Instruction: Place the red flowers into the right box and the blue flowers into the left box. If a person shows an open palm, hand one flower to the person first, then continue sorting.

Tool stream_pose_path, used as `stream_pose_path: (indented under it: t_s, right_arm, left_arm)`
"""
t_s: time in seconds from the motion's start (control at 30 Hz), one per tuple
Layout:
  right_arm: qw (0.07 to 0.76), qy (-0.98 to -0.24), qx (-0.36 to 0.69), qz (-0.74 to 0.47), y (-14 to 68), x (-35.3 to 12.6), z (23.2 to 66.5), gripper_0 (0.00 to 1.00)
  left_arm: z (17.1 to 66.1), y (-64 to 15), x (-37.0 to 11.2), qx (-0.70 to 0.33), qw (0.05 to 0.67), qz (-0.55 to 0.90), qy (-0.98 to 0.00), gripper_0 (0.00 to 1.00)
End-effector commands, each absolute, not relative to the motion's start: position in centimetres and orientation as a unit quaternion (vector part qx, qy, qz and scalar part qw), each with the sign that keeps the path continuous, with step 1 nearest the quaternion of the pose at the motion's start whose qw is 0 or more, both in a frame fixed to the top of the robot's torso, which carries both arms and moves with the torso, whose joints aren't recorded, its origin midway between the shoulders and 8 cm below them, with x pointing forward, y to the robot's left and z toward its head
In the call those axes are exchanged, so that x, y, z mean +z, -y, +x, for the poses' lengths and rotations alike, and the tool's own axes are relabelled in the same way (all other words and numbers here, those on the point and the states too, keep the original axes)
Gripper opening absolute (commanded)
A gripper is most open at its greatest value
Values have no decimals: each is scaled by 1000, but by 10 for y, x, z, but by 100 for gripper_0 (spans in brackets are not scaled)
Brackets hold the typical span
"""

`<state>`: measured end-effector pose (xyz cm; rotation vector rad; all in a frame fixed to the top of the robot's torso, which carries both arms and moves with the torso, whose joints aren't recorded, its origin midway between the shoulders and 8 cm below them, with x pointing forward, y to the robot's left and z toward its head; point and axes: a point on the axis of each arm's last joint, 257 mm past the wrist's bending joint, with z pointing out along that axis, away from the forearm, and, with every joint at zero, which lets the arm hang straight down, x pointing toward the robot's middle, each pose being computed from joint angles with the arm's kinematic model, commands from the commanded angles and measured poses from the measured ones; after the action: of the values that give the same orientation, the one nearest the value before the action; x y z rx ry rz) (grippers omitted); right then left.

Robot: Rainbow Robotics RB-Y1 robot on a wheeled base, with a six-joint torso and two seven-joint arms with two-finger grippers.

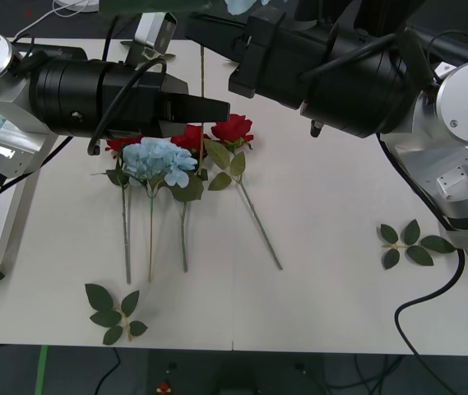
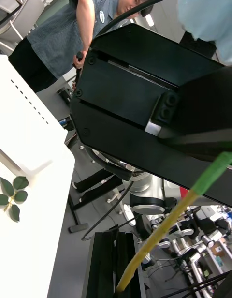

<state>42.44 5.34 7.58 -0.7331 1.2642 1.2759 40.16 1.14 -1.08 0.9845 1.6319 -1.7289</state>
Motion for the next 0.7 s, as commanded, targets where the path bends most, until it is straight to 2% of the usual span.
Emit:
stream_pose_path:
  t_s: [0.03, 0.13, 0.17, 0.2, 0.23, 0.27, 0.7]
  right_arm:
    - [579, -506, 543, -338, -63, 101, 409, 0]
    - [580, -505, 543, -337, -63, 101, 409, 0]
    - [579, -505, 544, -336, -63, 101, 409, 4]
    - [580, -506, 543, -335, -62, 101, 410, 36]
    - [580, -506, 544, -334, -62, 102, 410, 89]
    - [580, -506, 544, -334, -62, 102, 410, 100]
    - [566, -520, 544, -337, -54, 93, 410, 100]
  left_arm:
    - [405, -23, -12, -629, 311, 384, -600, 0]
    - [405, -24, -10, -631, 311, 383, -598, 0]
    - [405, -24, -10, -632, 311, 382, -598, 0]
    - [404, -24, -9, -634, 311, 382, -597, 0]
    - [404, -24, -8, -635, 310, 382, -596, 0]
    - [404, -24, -8, -635, 310, 382, -596, 0]
    - [403, -24, -7, -637, 310, 381, -594, 0]
